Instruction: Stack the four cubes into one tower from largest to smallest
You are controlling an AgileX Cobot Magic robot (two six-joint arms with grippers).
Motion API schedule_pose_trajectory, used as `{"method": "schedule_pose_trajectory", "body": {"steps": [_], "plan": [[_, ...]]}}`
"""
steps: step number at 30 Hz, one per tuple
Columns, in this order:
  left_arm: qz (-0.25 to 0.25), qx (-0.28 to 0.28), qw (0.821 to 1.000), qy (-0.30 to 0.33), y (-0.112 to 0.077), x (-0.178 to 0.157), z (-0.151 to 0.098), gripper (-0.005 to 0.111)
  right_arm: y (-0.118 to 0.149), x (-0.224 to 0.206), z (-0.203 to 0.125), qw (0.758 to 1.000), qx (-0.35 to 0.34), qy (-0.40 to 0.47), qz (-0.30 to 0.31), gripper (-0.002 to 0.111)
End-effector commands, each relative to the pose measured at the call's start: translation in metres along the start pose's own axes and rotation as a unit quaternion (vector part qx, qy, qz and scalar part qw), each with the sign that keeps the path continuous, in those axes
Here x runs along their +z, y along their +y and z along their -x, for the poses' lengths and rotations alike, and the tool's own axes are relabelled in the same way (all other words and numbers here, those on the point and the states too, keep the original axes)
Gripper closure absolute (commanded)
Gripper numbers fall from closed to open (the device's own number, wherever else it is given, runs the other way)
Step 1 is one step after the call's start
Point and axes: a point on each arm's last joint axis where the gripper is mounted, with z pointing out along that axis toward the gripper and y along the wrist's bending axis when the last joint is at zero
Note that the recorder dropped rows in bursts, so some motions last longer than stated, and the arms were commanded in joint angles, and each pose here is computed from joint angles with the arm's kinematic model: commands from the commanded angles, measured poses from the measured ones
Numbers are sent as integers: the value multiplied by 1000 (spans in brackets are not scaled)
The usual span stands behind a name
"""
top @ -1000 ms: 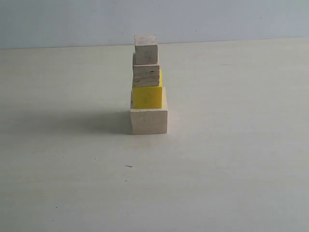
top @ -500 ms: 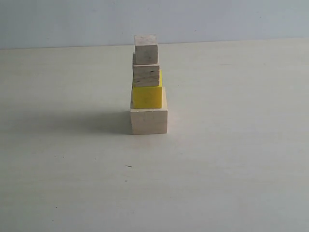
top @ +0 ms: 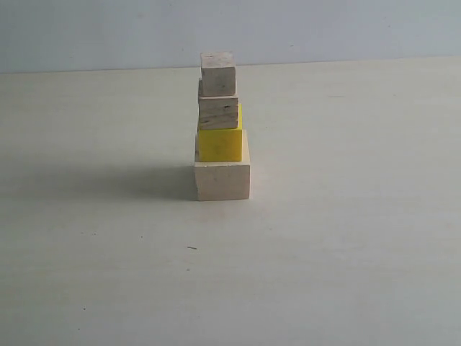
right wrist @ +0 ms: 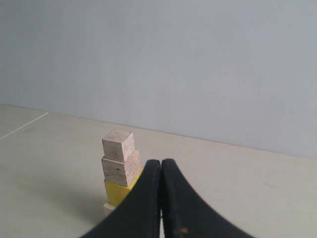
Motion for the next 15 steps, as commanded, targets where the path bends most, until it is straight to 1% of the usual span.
{"method": "schedule_pose_trajectory", "body": {"steps": [1, 9, 12, 13, 15], "plan": [[16, -13, 999, 25, 4, 4, -18, 107, 0, 0, 0, 1000, -2, -5, 2, 108], [22, -4, 997, 70, 8, 10, -47, 107, 0, 0, 0, 1000, -2, -5, 2, 108], [23, 0, 997, 75, 8, 10, -49, 107, 0, 0, 0, 1000, -2, -5, 2, 108], [25, 6, 996, 90, 9, 10, -51, 107, 0, 0, 0, 1000, -2, -5, 2, 108], [28, 15, 995, 95, 9, 9, -52, 107, 0, 0, 0, 1000, -2, -5, 2, 108]]}}
